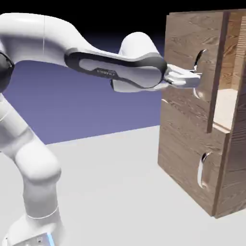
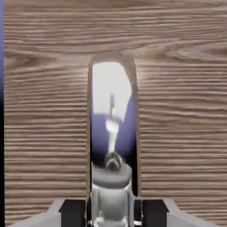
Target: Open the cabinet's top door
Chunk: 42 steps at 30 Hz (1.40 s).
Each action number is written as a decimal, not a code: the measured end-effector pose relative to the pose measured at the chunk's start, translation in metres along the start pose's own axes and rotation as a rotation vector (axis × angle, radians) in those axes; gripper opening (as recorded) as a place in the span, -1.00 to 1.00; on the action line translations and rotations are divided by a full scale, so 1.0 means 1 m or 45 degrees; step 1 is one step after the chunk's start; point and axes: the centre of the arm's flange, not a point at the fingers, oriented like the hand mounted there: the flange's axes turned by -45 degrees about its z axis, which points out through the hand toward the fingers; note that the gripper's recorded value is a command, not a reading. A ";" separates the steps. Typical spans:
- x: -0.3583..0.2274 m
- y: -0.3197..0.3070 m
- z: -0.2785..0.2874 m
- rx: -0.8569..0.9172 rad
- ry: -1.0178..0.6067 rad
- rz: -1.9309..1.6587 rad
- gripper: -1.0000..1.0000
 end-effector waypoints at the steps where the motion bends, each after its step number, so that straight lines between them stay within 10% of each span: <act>1: 0.000 0.002 -0.004 0.015 0.000 0.000 -1.00; 42: 0.000 0.098 -0.145 0.561 0.003 0.004 -1.00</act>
